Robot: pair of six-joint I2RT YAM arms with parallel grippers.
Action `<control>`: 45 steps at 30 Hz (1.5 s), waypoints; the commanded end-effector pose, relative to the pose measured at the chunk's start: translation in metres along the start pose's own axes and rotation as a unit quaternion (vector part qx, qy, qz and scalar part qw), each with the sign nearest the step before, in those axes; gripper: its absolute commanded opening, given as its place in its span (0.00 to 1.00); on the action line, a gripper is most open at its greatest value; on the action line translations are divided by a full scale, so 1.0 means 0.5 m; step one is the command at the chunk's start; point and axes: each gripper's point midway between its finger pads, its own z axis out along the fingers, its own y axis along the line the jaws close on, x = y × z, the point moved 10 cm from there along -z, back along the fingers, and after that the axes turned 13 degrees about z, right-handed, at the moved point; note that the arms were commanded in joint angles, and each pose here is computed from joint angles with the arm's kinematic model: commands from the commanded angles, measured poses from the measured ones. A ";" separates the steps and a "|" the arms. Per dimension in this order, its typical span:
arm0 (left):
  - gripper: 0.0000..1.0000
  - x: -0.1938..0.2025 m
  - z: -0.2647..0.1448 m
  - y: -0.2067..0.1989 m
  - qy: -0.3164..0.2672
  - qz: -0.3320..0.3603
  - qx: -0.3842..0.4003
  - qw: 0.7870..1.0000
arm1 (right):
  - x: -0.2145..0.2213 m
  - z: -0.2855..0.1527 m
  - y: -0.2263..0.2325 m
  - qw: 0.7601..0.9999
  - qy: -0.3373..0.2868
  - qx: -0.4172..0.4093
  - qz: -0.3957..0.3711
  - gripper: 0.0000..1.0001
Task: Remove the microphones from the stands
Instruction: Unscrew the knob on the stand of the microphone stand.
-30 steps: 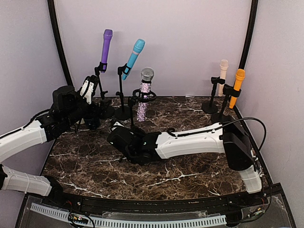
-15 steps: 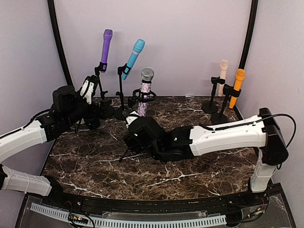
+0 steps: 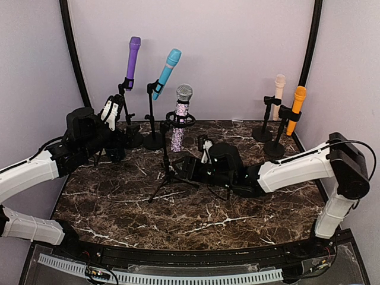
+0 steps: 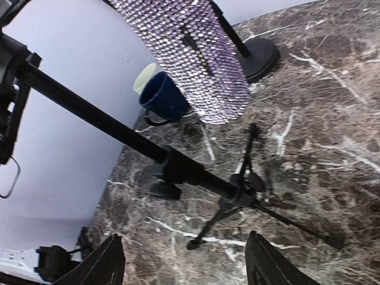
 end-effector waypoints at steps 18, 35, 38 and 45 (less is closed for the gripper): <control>0.89 -0.009 -0.014 0.003 -0.015 0.005 -0.007 1.000 | -0.014 0.082 0.010 0.974 0.052 -0.118 0.185 0.53; 0.89 -0.009 -0.014 0.003 -0.015 0.007 -0.009 1.000 | -0.026 0.113 -0.002 0.973 0.043 -0.107 0.198 0.34; 0.89 -0.010 -0.014 0.002 -0.016 0.007 -0.008 1.000 | -0.028 0.115 -0.004 0.973 0.041 -0.106 0.199 0.32; 0.89 -0.011 -0.015 0.003 -0.017 0.007 -0.008 1.000 | -0.028 0.121 -0.009 0.973 0.043 -0.104 0.201 0.29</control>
